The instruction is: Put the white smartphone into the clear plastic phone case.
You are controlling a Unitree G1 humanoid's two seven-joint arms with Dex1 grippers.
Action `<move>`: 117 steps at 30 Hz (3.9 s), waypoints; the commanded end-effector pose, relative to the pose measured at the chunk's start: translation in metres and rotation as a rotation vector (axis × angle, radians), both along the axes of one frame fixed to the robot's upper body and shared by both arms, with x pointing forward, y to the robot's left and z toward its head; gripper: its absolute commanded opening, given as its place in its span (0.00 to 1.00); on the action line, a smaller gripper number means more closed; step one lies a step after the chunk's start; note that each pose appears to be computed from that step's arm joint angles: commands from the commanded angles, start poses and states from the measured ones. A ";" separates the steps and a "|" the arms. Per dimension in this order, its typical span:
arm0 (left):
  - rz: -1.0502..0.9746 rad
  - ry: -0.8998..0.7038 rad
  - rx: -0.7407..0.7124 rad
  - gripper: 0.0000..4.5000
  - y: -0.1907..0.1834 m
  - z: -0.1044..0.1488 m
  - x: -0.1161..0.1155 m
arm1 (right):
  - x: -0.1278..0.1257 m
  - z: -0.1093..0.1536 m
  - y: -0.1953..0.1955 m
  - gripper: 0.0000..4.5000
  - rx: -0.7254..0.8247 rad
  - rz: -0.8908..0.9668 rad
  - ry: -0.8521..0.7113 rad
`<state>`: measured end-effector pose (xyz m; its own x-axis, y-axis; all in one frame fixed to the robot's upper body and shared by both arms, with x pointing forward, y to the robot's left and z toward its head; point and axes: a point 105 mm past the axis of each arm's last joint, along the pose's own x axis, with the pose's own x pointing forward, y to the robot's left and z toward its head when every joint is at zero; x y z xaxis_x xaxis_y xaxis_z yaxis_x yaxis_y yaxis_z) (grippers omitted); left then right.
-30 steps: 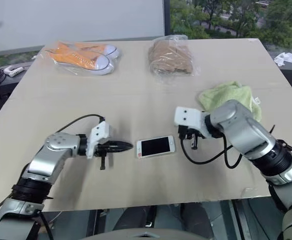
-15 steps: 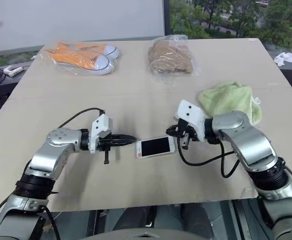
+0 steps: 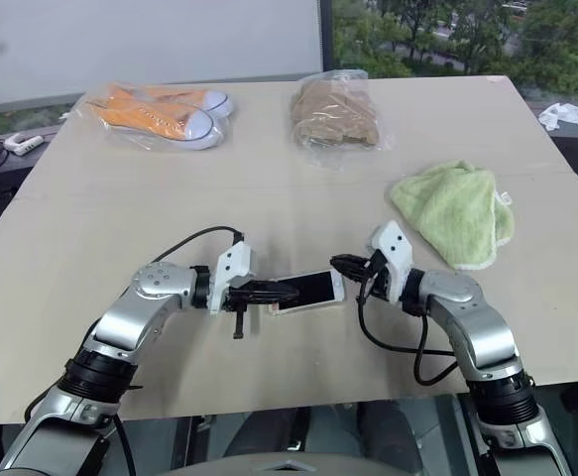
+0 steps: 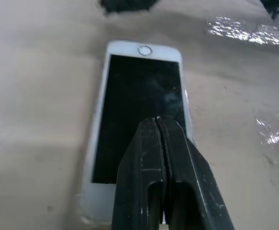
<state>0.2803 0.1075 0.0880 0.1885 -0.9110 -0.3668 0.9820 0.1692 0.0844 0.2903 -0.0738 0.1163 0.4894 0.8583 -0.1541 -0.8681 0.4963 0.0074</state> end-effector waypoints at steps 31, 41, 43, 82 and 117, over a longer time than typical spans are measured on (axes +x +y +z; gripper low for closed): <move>0.003 -0.018 0.021 0.00 0.000 0.008 -0.006 | -0.019 -0.068 -0.018 0.00 -0.395 0.079 0.316; -0.001 -0.018 0.026 0.00 -0.001 0.005 -0.005 | -0.020 -0.050 -0.005 0.00 -0.314 0.108 0.278; -0.004 -0.018 0.028 0.00 -0.001 0.005 -0.005 | -0.026 -0.041 -0.004 0.00 -0.256 0.146 0.265; -0.012 -0.024 0.033 0.00 -0.002 0.004 -0.004 | -0.020 -0.037 -0.011 0.00 -0.232 0.157 0.189; -0.005 -0.026 0.056 0.00 0.007 0.001 -0.005 | -0.030 -0.075 -0.007 0.00 -0.443 0.188 0.275</move>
<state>0.2742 0.1127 0.0836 0.1876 -0.8899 -0.4157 0.9821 0.1628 0.0947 0.2696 -0.0728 0.0760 0.2703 0.8104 -0.5198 -0.9512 0.3084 -0.0137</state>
